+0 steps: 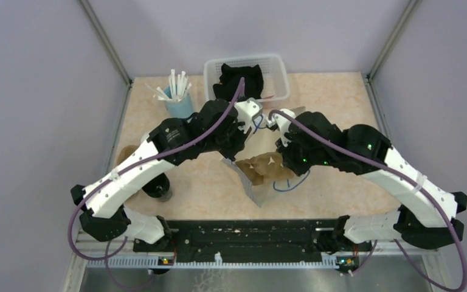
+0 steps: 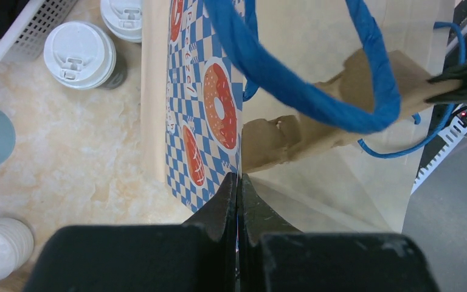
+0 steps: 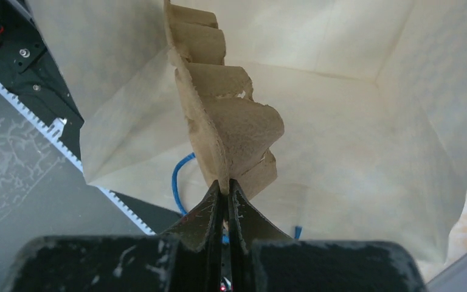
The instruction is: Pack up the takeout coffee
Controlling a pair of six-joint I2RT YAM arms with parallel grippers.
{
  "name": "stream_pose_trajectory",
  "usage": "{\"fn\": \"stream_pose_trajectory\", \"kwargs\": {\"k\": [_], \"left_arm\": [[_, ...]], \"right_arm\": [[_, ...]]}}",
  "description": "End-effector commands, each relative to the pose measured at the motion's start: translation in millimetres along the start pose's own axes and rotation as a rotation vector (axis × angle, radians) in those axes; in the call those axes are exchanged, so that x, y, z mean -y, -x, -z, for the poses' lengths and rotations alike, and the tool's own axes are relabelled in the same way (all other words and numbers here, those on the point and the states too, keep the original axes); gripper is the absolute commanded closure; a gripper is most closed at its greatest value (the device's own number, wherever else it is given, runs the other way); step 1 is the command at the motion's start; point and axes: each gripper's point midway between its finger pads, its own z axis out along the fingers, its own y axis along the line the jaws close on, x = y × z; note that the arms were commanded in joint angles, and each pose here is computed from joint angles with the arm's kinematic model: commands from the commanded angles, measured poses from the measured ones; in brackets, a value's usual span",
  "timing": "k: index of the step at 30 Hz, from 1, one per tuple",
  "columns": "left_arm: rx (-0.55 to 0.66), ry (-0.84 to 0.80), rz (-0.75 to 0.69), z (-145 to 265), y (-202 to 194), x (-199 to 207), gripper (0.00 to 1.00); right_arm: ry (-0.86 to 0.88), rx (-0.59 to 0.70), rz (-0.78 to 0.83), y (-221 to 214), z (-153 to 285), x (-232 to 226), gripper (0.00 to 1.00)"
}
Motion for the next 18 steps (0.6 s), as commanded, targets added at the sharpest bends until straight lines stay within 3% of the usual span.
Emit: {"fn": "stream_pose_trajectory", "kwargs": {"k": [1,11,18], "left_arm": [[0.068,-0.046,-0.016,8,17,7,1.0],[0.042,-0.05,-0.007,9,1,6,1.0],[0.036,-0.03,-0.015,11,-3,2,1.0]], "right_arm": [[0.126,0.113,-0.037,25,-12,-3,1.0],[0.212,0.075,-0.018,22,-54,14,1.0],[0.248,0.047,-0.03,18,-60,18,1.0]]}}
